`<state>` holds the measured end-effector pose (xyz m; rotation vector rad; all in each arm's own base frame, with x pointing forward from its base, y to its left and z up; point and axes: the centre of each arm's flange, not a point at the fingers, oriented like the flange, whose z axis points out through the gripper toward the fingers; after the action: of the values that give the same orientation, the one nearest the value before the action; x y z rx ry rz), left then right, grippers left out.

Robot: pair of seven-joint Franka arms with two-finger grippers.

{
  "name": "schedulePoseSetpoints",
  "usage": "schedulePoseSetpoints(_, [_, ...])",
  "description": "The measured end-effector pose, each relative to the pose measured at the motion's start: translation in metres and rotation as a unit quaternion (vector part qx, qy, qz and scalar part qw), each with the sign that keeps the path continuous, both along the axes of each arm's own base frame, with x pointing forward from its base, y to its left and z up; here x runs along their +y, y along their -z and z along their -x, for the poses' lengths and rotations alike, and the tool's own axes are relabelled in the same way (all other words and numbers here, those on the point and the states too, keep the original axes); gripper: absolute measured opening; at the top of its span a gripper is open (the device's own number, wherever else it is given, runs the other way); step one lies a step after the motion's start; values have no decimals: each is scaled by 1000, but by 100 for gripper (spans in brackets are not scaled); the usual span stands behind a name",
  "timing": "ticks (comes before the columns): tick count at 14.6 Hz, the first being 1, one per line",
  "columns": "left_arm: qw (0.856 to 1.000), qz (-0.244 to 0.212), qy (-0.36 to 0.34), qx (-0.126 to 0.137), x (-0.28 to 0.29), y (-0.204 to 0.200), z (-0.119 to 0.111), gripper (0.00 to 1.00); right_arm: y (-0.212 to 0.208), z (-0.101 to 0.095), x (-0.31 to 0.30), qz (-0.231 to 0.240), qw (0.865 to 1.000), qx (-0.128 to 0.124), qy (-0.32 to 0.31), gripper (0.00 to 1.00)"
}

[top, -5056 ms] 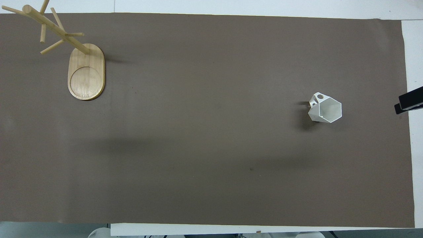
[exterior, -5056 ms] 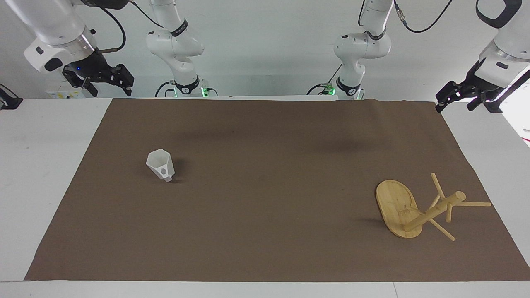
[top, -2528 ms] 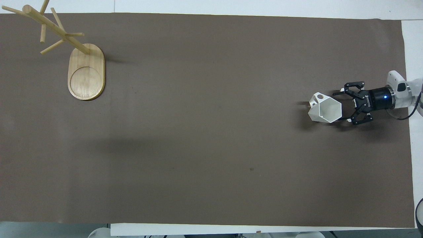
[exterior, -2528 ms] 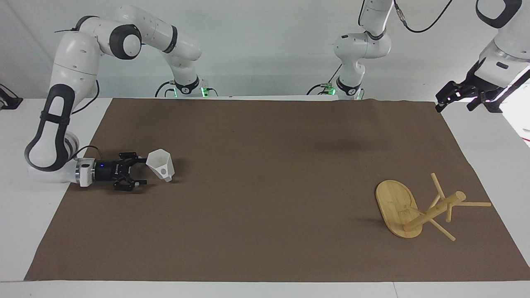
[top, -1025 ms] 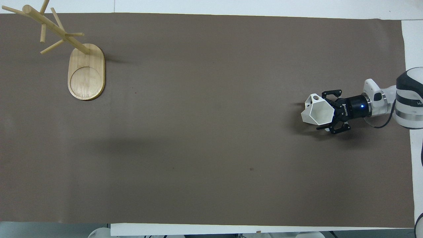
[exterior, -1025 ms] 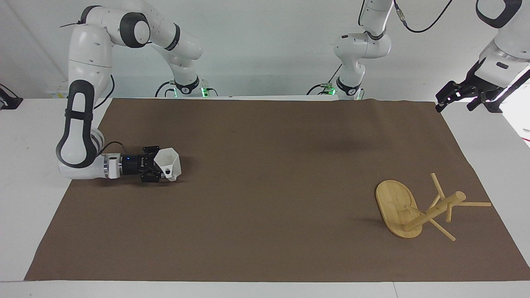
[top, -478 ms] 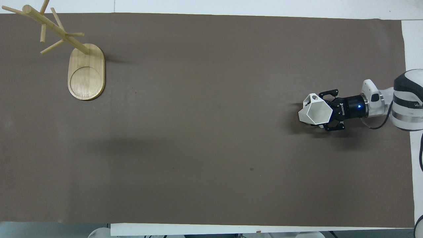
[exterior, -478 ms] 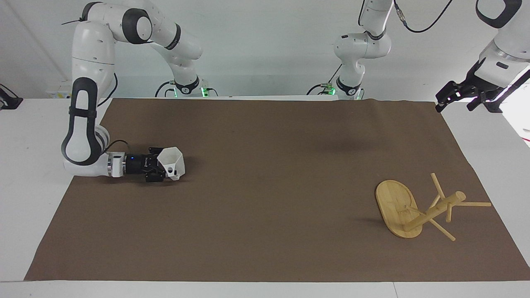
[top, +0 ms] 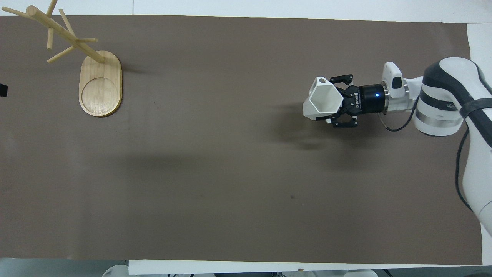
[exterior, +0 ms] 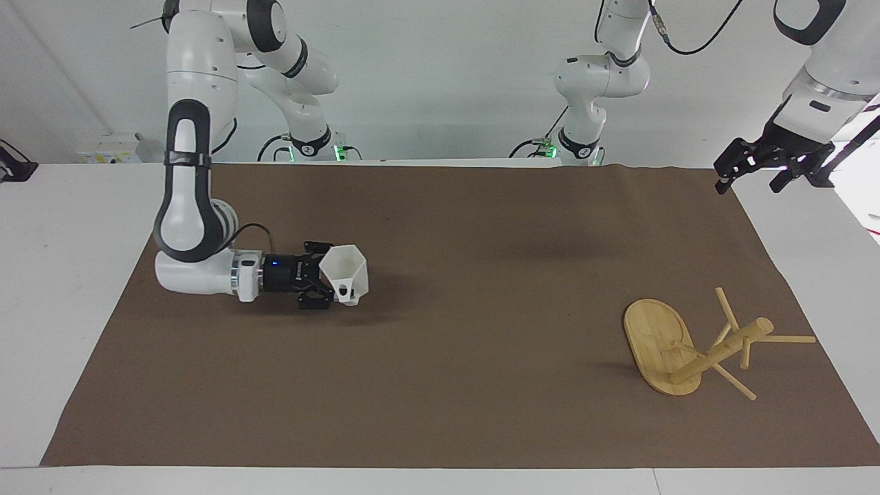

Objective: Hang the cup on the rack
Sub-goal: 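Lift the white mug with the right gripper toward the mug tree, then carry the mug with the right gripper while the left gripper reaches it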

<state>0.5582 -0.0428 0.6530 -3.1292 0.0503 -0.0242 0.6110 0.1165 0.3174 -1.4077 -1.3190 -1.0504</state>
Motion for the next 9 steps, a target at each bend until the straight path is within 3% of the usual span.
schedulePoseSetpoints(3, [999,23,-34,-16,-109,20,8,100,-20,7,99,9,999,11,52,78])
schedulePoseSetpoints(6, [997,36,-54,-31,-213,41,25,100,-18,35,186,3,994,32,103,78])
schedulePoseSetpoints(9, [997,35,-68,-23,-270,67,27,100,-15,60,231,32,991,34,127,78])
